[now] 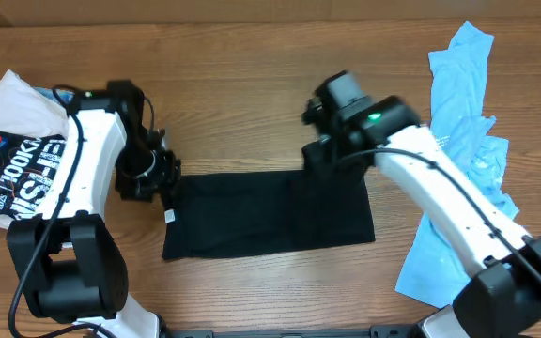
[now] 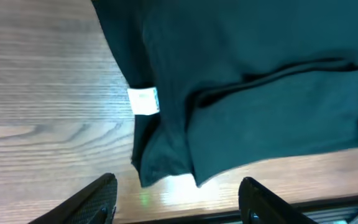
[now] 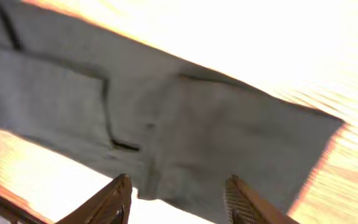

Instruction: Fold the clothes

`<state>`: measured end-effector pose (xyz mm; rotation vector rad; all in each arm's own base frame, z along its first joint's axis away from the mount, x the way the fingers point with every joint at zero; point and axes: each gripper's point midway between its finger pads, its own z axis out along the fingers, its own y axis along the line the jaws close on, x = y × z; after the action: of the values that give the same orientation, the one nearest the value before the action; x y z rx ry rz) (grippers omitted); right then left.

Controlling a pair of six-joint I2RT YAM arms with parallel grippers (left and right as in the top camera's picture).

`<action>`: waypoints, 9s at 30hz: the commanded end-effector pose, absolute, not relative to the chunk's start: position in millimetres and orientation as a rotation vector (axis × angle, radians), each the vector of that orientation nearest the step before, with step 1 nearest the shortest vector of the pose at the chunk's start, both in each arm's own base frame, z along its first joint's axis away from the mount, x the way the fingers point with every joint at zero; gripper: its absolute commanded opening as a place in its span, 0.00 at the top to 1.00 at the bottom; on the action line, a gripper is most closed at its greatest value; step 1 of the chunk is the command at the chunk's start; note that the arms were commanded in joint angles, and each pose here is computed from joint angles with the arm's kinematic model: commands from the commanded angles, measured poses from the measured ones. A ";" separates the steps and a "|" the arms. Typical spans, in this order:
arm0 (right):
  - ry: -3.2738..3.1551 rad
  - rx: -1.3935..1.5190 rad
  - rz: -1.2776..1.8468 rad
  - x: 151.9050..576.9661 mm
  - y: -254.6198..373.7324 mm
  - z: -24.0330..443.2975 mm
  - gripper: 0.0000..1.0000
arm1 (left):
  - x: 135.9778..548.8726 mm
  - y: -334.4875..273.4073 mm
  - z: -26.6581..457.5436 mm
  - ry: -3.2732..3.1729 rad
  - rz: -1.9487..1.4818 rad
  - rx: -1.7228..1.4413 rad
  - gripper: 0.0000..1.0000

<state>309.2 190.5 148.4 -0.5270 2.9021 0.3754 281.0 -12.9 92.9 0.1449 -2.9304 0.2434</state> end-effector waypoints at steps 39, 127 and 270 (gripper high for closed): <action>2.998 -0.088 0.184 327.3 101.0 148.1 0.49 | 327.5 69.8 40.6 -3.215 0.250 0.432 0.96; 2.792 -0.846 1.076 267.4 316.6 143.3 0.44 | 442.2 -58.7 52.3 -3.366 0.026 -0.097 0.69; 2.731 -0.215 0.094 361.2 122.6 189.8 0.34 | 387.4 325.5 208.6 -3.565 -0.498 1.150 0.92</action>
<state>356.9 123.0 178.5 -0.2361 2.7652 0.0837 389.3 309.7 214.6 1.0937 -3.5950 -0.4608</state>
